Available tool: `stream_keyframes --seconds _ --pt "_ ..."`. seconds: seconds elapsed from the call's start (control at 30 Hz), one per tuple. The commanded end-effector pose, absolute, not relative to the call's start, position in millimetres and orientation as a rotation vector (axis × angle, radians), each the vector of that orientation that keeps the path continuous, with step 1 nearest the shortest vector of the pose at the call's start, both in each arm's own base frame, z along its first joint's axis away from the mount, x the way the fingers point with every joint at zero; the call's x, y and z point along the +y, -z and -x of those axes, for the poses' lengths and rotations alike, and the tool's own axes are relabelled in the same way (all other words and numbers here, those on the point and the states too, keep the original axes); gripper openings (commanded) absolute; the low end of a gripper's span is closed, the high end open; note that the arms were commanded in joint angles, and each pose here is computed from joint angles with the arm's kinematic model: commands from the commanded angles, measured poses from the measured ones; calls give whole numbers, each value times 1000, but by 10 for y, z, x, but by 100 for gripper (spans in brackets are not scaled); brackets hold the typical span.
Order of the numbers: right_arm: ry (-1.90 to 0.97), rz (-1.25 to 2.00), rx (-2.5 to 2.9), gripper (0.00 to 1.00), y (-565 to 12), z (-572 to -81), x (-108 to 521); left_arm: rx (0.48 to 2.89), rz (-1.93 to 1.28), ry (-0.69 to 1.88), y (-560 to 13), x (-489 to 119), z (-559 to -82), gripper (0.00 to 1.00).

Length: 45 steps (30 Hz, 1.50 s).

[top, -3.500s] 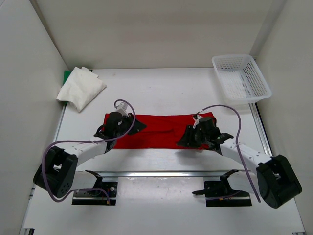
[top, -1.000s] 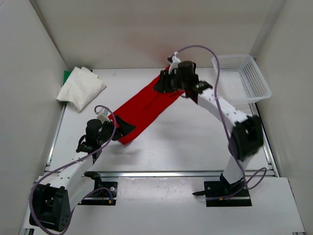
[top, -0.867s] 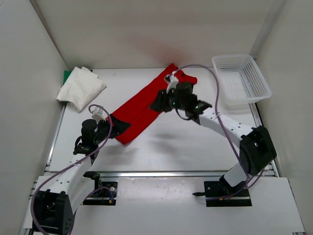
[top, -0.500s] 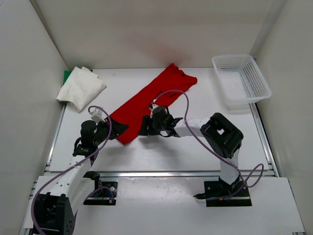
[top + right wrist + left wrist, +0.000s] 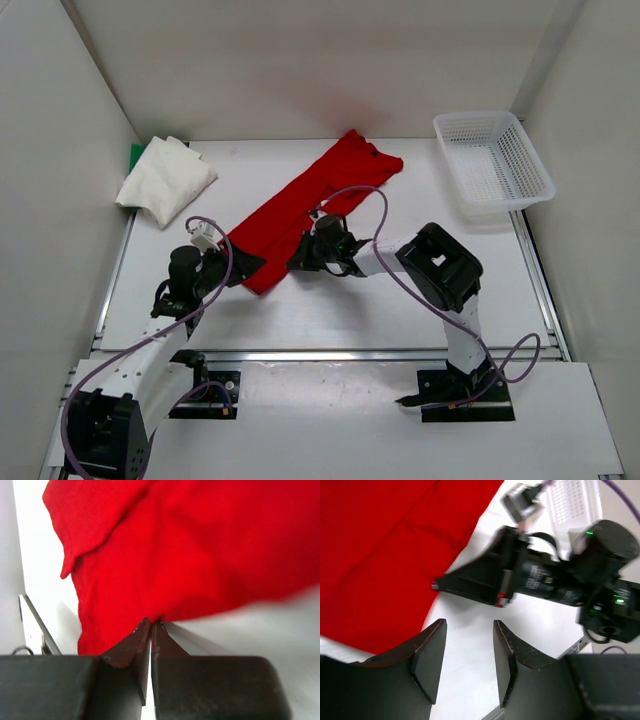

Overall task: Fold and stack the t-shirts
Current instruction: Fold the other side of the tshirt into a rectangle, then rotate the tshirt 90 degrees

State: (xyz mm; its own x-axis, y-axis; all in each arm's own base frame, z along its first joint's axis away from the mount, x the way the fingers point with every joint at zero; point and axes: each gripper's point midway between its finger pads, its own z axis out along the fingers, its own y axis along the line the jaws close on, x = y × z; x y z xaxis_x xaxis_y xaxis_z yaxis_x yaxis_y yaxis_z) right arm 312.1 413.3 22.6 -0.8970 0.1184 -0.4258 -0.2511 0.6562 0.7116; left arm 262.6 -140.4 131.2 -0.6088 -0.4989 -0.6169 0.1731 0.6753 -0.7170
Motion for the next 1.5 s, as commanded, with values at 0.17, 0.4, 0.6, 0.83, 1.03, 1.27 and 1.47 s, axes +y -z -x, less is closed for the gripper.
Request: stream_keyframes --seconds 0.17,0.4,0.6,0.83,1.03,1.27,1.47 --pt "-964 70 2580 0 -96 -2420 2463 2123 111 918 -1123 -1706 -2547 53" --pt "-867 -112 2422 49 -438 -2478 1625 2274 51 860 -667 -1809 -2362 60" --pt "-815 -173 2339 51 -654 -3149 1547 2404 -90 823 -396 -1951 -2171 61" --pt "-890 -231 2273 39 -574 -3907 1549 2506 -218 925 -162 -2143 -1897 45" --pt "-911 -186 2360 15 -386 -4016 1701 2483 -228 981 -183 -2233 -1831 24" --pt "-933 -41 2434 0 -344 -4321 1992 2449 -208 1021 -220 -2204 -1665 10" --pt "-850 25 2417 10 -578 -4430 2059 2430 -199 1108 -312 -2356 -1523 18"
